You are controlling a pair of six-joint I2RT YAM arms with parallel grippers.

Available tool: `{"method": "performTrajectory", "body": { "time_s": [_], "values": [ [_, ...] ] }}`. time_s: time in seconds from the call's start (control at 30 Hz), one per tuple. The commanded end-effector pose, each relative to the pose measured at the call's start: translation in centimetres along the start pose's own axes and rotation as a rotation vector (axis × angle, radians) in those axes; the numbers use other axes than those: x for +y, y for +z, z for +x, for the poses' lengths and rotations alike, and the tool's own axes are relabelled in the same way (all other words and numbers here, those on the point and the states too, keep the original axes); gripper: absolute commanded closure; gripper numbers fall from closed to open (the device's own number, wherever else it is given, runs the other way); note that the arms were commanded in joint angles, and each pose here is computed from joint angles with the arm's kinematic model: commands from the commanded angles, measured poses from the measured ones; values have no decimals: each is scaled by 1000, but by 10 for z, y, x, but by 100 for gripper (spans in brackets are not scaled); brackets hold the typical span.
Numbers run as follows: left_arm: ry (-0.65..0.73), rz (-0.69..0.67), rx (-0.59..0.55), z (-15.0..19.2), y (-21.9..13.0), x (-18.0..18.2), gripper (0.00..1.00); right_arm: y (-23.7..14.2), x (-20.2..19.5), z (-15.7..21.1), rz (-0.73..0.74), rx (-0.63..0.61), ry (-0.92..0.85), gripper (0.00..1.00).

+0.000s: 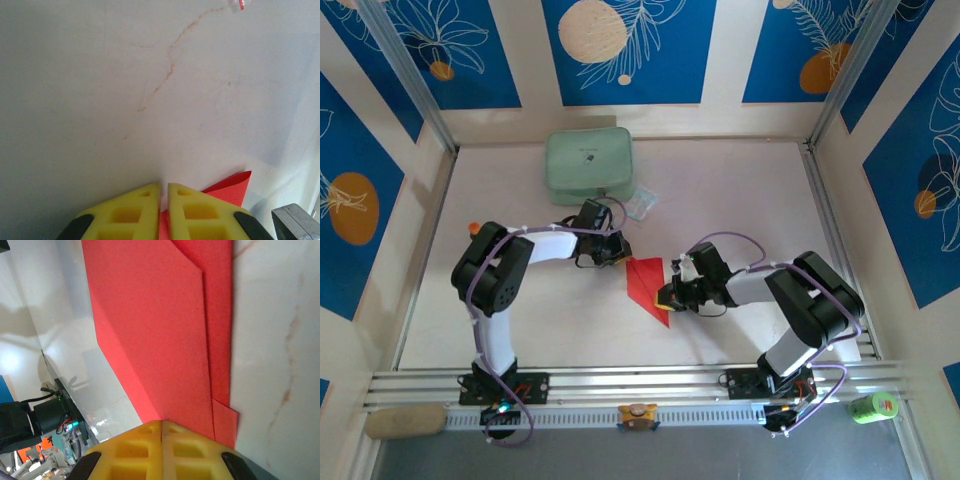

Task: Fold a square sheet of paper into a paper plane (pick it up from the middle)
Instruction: Fourth fold the wing at the center of the table.

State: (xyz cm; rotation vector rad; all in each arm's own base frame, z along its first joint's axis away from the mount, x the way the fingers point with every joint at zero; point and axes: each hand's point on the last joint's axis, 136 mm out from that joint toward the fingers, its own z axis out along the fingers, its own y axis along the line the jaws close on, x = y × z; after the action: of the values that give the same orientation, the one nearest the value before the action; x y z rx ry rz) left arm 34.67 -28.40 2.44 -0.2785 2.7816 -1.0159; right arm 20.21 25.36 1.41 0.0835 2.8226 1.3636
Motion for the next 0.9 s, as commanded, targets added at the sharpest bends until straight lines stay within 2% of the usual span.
{"method": "performTrajectory", "body": {
  "time_s": [0.0,0.17,0.3,0.4,0.47,0.63,0.87],
  "values": [
    [25,-4,-47,-2,-23,-7,85,-2,-37,28,124,88,103,100],
    [82,86,-56,12,-36,-31,85,-1,-37,28,124,93,99,100],
    [124,217,22,33,-22,-56,89,-2,-38,28,127,91,103,100],
    [117,270,71,41,-8,-60,92,-2,-38,28,127,90,102,100],
    [99,285,88,42,1,-56,94,-2,-37,28,126,90,102,100],
    [60,208,93,39,17,-26,95,-2,-38,28,128,89,103,100],
    [45,177,63,20,17,6,93,-2,-39,28,131,90,103,100]
  ]
}}
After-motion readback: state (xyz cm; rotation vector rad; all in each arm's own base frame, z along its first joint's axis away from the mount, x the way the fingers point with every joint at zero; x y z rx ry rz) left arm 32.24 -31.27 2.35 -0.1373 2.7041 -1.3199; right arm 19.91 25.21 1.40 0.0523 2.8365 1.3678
